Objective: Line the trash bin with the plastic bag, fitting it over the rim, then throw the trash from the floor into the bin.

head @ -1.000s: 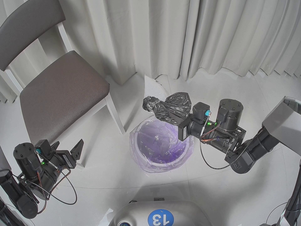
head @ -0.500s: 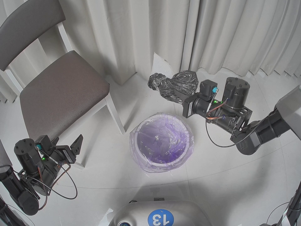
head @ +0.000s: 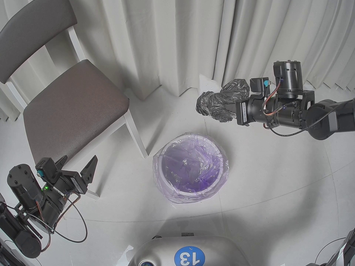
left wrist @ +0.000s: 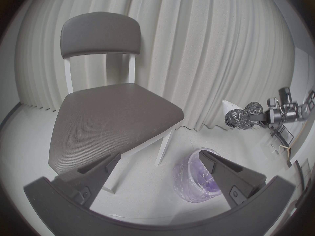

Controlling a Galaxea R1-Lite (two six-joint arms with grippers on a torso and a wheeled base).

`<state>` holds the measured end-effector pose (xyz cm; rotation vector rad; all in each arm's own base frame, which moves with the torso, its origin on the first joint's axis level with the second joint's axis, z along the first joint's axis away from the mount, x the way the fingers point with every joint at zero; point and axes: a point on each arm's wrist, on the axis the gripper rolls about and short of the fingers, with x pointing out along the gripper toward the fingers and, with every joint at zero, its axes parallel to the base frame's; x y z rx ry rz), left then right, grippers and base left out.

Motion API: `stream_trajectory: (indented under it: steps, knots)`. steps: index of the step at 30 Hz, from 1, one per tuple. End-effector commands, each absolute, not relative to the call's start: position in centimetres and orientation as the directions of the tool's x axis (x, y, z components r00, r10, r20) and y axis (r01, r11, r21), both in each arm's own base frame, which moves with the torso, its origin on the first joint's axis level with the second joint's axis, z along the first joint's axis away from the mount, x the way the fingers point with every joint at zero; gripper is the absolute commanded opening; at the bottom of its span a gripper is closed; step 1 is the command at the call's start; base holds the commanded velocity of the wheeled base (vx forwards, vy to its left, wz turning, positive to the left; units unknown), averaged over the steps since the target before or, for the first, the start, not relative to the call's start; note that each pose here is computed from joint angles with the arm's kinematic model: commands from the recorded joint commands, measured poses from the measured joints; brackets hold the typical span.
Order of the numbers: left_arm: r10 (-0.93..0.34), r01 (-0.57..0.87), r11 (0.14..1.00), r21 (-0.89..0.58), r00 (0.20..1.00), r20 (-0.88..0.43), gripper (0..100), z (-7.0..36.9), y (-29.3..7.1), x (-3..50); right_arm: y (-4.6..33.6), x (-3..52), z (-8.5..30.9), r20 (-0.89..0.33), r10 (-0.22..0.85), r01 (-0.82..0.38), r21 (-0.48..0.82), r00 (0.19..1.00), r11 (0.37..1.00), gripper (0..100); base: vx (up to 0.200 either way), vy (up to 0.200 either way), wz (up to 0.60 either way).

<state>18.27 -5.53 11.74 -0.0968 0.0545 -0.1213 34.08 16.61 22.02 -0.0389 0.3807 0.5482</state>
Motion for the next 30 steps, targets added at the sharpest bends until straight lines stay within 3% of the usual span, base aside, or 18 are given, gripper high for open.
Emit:
stream_trajectory:
  steps: [1, 14, 30]
  knots:
    - [-0.138, 0.136, 0.986, -0.094, 0.99, -0.015, 100, 12.2, -5.5, 17.5, 19.7, 34.3, 19.1, -0.45, 0.49, -0.502, 0.102, 0.747, 0.859, 0, 0.0, 0.0, 0.0]
    - [-0.102, 0.083, 0.976, -0.199, 0.991, -0.083, 100, 11.0, -5.2, 18.0, 23.9, 34.6, 10.3, -0.632, 0.484, -0.53, 0.134, 0.605, 0.837, 0, 0.0, 0.0, 0.0]
    - [-0.014, 0.008, 0.978, -0.208, 1.0, -0.028, 100, 12.1, -4.7, 17.4, 23.3, 38.9, 3.0, -0.722, 0.4, -0.464, 0.123, 0.564, 0.877, 0, 0.0, 0.0, 0.0]
